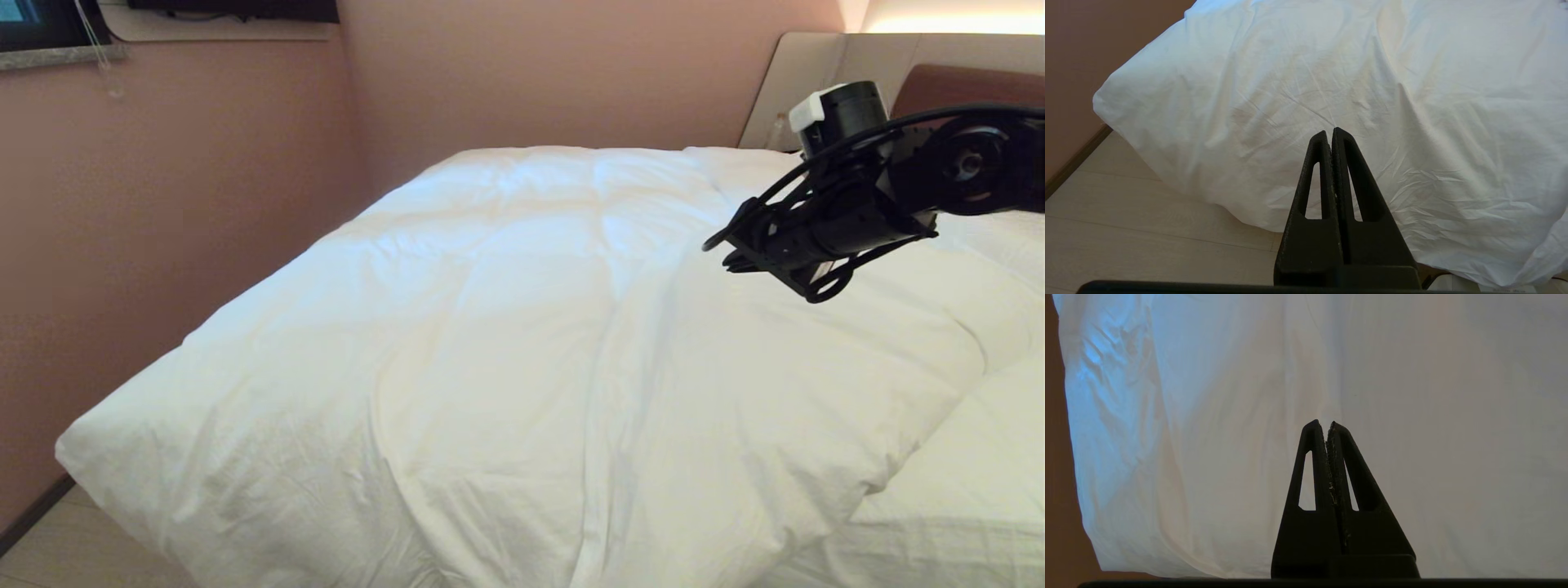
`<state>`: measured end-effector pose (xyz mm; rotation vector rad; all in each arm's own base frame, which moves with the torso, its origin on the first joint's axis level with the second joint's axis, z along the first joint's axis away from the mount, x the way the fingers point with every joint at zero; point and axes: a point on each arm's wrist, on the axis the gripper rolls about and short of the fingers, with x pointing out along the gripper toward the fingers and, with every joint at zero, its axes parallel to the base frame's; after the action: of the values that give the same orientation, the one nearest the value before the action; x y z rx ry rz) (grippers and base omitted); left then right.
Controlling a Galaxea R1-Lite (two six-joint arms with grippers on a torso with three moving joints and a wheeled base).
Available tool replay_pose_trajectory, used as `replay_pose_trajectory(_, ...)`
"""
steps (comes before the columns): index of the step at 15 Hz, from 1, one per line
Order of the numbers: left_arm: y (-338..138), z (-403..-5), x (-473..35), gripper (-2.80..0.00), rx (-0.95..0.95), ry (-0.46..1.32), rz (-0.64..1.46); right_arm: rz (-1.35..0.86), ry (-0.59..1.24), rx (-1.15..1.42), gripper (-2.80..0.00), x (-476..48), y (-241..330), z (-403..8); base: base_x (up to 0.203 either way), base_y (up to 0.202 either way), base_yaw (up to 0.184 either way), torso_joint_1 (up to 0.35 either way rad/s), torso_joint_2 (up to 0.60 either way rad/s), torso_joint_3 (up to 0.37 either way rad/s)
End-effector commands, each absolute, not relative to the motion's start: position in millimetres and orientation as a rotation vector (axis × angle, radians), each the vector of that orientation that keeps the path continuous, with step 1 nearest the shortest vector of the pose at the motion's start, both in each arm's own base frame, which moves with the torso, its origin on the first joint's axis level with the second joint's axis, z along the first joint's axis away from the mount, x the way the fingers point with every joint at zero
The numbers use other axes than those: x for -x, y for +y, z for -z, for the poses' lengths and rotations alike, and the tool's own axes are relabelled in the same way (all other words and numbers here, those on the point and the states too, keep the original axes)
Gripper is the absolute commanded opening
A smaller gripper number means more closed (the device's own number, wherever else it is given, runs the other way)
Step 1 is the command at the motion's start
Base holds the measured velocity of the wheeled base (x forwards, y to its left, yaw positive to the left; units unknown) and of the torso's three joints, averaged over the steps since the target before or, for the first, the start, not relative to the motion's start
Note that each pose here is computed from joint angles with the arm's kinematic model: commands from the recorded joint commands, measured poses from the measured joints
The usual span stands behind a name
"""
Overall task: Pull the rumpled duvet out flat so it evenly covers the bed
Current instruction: Hold the folded corner of the quilt
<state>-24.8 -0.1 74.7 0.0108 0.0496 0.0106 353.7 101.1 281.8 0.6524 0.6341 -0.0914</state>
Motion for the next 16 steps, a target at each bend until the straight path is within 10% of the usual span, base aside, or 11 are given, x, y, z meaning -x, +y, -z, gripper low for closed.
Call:
replay_pose_trajectory(1, 0, -75, 25, -2.8, -0.011, 0.049, -0.011, 0.098, 0.655, -0.649, -2.8, -360, 105, -274, 0.0, 0.0, 0.0, 0.0, 0.0, 0.0)
replay_pose_trajectory(16, 0, -75, 25, -2.8, -0.011, 0.049, -0.01, 0.11, 0.69, -0.639, -2.8, -372, 110, -258, 0.0, 0.0, 0.0, 0.0, 0.0, 0.0)
